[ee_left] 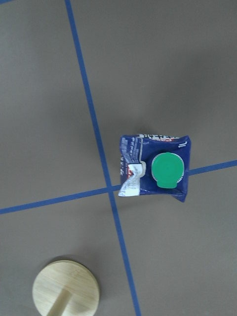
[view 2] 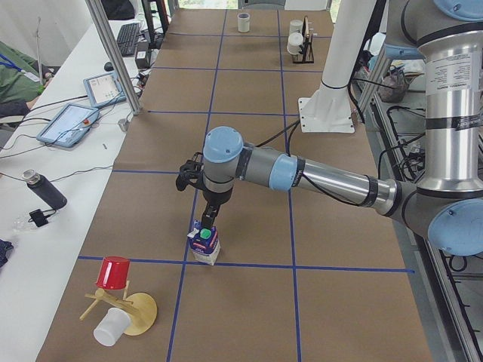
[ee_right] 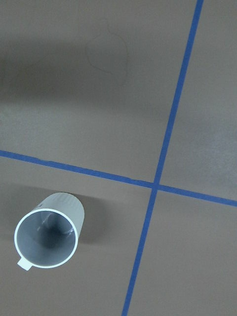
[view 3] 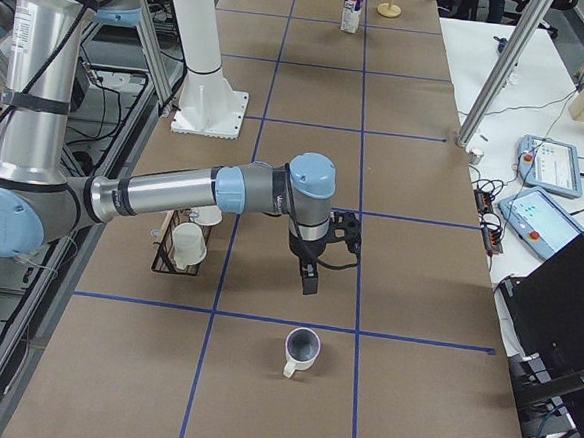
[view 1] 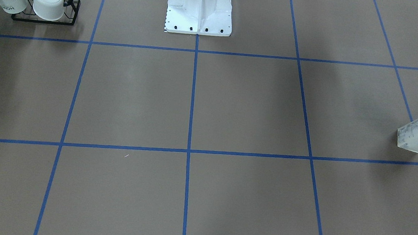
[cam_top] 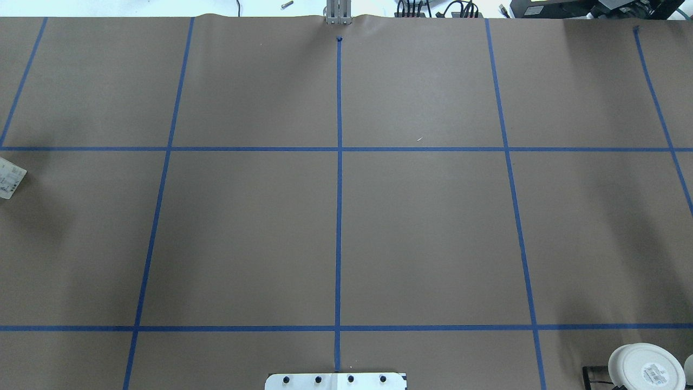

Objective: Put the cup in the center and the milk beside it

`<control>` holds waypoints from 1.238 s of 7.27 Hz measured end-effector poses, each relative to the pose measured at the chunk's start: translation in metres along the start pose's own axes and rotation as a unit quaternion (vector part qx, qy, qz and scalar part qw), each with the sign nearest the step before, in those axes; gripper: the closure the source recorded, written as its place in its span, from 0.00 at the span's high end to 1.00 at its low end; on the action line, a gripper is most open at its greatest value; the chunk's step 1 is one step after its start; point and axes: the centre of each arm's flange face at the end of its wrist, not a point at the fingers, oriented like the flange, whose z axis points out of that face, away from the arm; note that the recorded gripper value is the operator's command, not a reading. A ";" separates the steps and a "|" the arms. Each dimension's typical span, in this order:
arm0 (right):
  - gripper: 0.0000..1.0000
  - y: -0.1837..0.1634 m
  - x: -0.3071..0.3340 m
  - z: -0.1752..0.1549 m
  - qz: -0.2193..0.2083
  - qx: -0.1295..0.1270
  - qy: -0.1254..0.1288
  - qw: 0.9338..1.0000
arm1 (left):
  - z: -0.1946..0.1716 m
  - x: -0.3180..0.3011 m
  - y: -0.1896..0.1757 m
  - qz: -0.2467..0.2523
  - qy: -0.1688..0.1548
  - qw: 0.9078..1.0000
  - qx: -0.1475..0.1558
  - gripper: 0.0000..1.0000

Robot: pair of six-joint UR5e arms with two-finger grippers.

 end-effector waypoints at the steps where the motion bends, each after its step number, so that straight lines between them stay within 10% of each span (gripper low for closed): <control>1: 1.00 -0.005 -0.002 -0.003 -0.004 0.006 -0.002 1.000 | -0.003 0.003 -0.009 0.023 -0.002 0.999 0.025 0.99; 5: 1.00 0.000 0.013 0.019 0.003 -0.007 -0.009 1.000 | 0.003 -0.005 -0.028 0.039 -0.001 0.997 0.072 0.99; 9: 0.91 0.016 0.069 0.112 0.036 -0.006 -0.011 0.999 | -0.001 -0.001 -0.031 0.045 -0.001 0.996 0.080 0.99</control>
